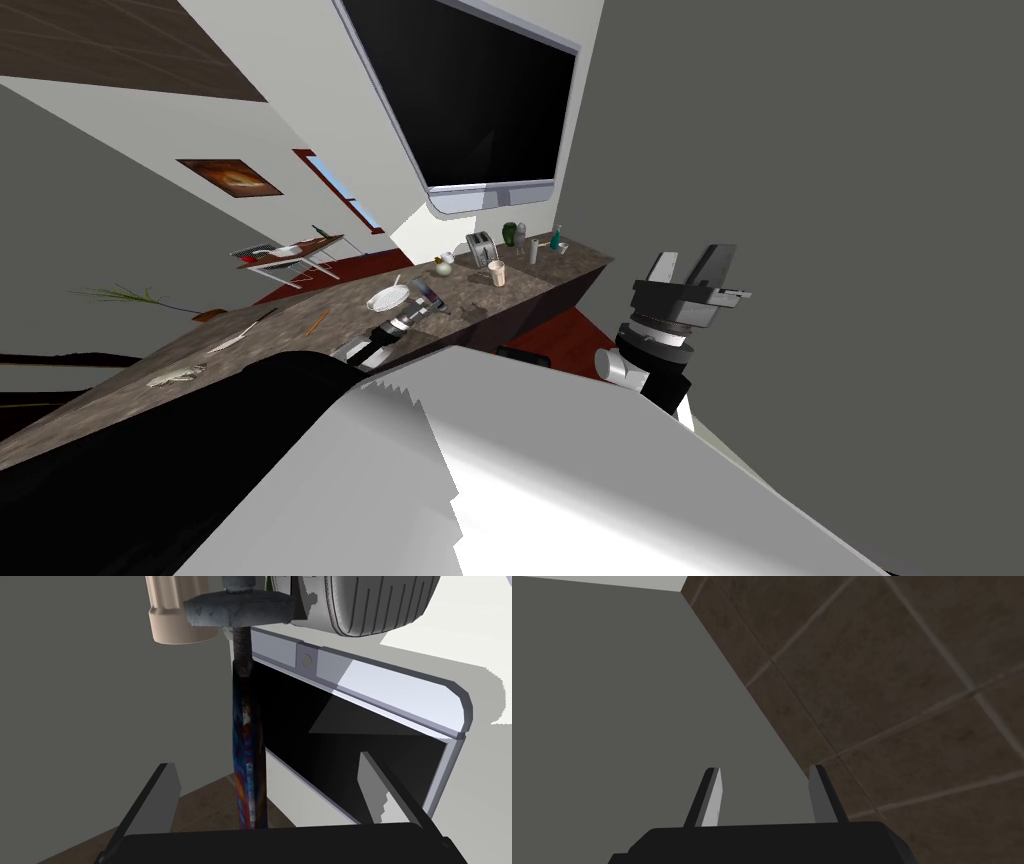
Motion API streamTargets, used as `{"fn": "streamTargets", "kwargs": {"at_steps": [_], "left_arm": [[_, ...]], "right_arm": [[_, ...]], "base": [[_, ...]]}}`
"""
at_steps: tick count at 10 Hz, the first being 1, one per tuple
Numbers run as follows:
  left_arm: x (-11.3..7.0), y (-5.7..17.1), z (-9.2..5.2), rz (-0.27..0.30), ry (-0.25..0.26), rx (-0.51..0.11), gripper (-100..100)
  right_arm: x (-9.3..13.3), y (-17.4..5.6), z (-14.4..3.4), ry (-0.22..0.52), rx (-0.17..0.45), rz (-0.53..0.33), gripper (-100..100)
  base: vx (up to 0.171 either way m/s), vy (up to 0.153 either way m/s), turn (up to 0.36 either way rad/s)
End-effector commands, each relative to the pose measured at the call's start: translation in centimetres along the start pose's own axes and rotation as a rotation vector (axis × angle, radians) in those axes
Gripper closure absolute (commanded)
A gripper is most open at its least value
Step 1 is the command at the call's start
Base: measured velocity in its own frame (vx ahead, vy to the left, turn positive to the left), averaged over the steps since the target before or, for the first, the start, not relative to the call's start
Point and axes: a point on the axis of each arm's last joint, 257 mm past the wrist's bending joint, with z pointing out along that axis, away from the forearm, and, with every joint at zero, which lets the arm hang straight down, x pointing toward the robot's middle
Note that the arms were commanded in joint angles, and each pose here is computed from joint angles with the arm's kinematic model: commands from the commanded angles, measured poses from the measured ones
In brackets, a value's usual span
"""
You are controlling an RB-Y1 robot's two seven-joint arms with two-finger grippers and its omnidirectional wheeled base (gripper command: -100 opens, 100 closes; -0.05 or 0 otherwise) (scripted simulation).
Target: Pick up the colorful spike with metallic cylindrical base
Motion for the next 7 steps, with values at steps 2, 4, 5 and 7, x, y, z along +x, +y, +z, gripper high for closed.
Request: {"fn": "streamTargets", "kwargs": {"at_steps": [2,4,5,7], "left_arm": [[-1.0,1.1,-1.5,0.009,-0.014,0.004,-100],[-0.8,0.7,-1.3,0.007,-0.016,0.011,-100],[-0.9,0.6,-1.4,0.008,-0.018,0.014,100],[-0.9,0.7,-1.3,0.009,-0.019,0.014,100]], "right_arm": [[0.0,0.0,0.0,0.000,0.000,0.000,0],[0.0,0.0,0.0,0.000,0.000,0.000,0],[0.0,0.0,0.0,0.000,0.000,0.000,0],[0.0,0.0,0.0,0.000,0.000,0.000,0]], "base": [[0.038,-0.049,0.014],[0.044,-0.049,0.018],[0.005,-0.006,0.000],[0.000,0.000,0.000]]}}
